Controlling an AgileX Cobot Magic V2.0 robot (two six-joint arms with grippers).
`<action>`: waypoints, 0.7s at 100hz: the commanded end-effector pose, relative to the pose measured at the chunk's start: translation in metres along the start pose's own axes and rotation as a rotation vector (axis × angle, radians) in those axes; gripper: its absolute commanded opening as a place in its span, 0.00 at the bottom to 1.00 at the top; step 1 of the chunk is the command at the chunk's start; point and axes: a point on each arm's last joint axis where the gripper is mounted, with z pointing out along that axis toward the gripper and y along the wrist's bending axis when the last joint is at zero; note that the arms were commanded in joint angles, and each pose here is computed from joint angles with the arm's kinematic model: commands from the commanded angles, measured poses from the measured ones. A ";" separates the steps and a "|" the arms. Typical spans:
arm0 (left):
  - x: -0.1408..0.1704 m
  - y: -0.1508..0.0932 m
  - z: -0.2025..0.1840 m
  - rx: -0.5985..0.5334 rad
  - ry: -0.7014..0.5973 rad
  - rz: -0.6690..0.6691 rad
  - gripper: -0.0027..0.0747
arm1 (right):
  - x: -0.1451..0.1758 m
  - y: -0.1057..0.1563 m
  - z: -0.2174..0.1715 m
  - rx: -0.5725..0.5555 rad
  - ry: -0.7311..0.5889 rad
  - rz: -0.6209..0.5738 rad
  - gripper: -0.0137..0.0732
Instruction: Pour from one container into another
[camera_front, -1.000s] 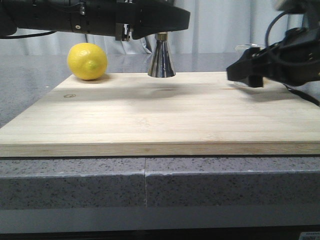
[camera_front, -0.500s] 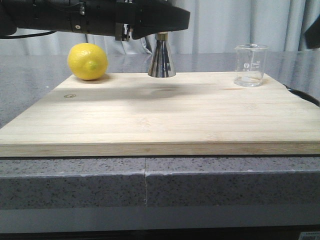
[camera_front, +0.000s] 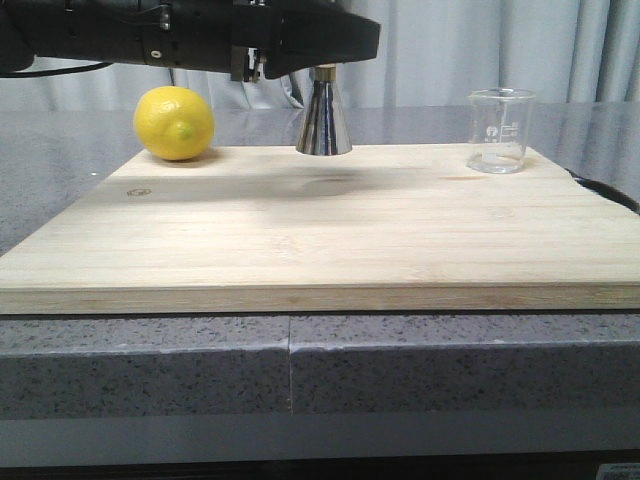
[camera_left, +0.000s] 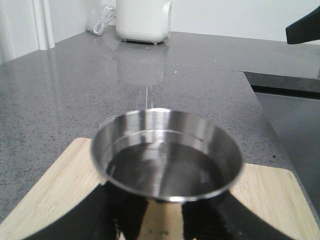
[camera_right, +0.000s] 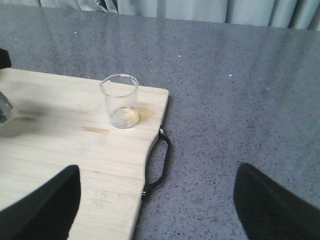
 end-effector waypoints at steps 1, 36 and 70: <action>-0.043 -0.012 -0.004 0.053 -0.168 0.042 0.37 | -0.014 0.000 -0.007 0.000 -0.098 -0.010 0.81; -0.043 -0.012 -0.004 0.053 -0.168 0.042 0.37 | -0.015 0.000 -0.008 0.002 -0.106 -0.013 0.81; -0.043 -0.012 -0.004 0.053 -0.168 0.042 0.37 | -0.015 0.000 -0.007 0.002 -0.103 -0.013 0.81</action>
